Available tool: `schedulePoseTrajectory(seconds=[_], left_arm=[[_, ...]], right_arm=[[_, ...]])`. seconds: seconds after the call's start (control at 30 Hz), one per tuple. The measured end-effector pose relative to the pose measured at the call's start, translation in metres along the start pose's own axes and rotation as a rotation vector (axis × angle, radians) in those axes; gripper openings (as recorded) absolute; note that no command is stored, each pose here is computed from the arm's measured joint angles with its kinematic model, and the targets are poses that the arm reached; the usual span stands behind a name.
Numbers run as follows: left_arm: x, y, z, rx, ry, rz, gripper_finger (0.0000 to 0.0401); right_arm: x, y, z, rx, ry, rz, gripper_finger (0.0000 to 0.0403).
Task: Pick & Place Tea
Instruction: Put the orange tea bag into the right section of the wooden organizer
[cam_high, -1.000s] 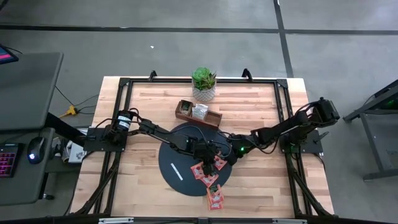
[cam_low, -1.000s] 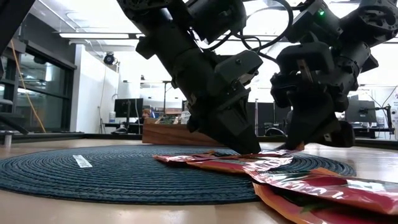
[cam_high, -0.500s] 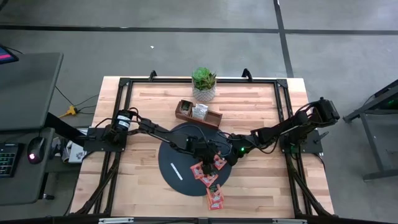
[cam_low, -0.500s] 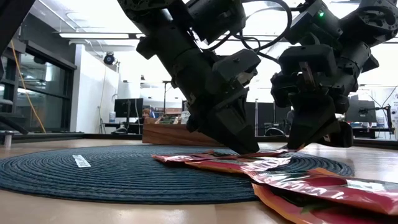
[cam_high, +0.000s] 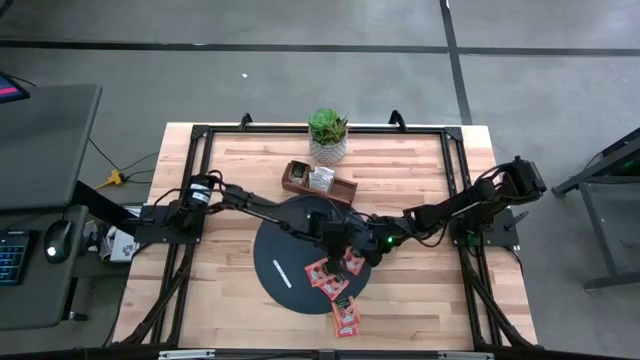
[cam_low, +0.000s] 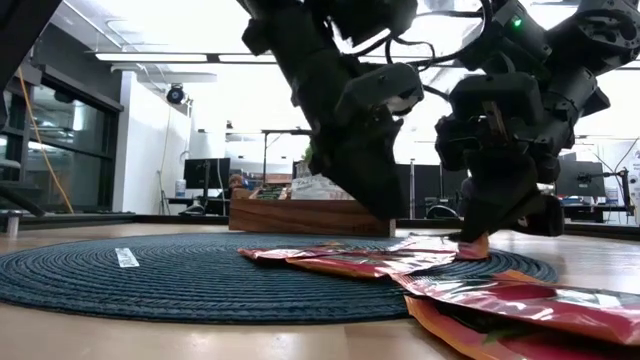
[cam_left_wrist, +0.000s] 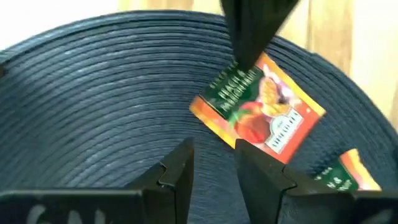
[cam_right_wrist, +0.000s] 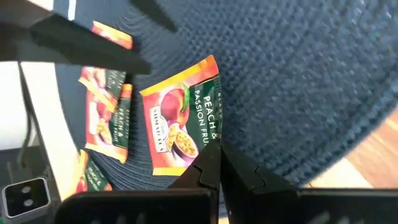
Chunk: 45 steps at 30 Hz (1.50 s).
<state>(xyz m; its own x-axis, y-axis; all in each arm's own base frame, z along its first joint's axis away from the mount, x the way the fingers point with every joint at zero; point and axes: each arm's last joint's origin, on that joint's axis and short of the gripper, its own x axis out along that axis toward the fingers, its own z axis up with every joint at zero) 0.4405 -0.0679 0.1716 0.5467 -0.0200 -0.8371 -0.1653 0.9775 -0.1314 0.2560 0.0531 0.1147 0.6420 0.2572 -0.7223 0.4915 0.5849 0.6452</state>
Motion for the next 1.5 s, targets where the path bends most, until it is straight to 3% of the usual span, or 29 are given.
schedulePoseTrajectory(seconds=[0.33, 0.47, 0.67, 0.83, 1.03, 1.23, 1.5], left_arm=[[-0.026, 0.026, -0.006, -0.022, 0.082, 0.049, 0.0114], [-0.048, 0.036, -0.002, -0.034, 0.000, 0.043, 0.0114], [-0.070, 0.055, -0.021, -0.087, -0.091, 0.020, 0.0114], [-0.077, 0.067, -0.045, -0.186, -0.200, -0.098, 0.0114], [-0.070, 0.070, -0.075, -0.302, -0.311, -0.300, 0.0114], [-0.064, 0.076, -0.099, -0.401, -0.374, -0.370, 0.0114], [-0.064, 0.077, -0.107, -0.416, -0.376, -0.395, 0.0114]], right_arm=[[-0.030, 0.014, 0.008, -0.085, -0.115, 0.023, 0.0000], [-0.051, 0.015, 0.014, -0.143, -0.150, -0.009, 0.0000], [-0.087, 0.036, 0.048, -0.323, -0.183, -0.139, 0.0000], [-0.116, 0.053, 0.086, -0.510, -0.185, -0.249, 0.0000], [-0.135, 0.055, 0.129, -0.671, -0.135, -0.370, 0.0000], [-0.129, 0.049, 0.167, -0.734, -0.141, -0.416, 0.0000], [-0.100, 0.016, 0.194, -0.678, -0.079, -0.420, 0.0000]])
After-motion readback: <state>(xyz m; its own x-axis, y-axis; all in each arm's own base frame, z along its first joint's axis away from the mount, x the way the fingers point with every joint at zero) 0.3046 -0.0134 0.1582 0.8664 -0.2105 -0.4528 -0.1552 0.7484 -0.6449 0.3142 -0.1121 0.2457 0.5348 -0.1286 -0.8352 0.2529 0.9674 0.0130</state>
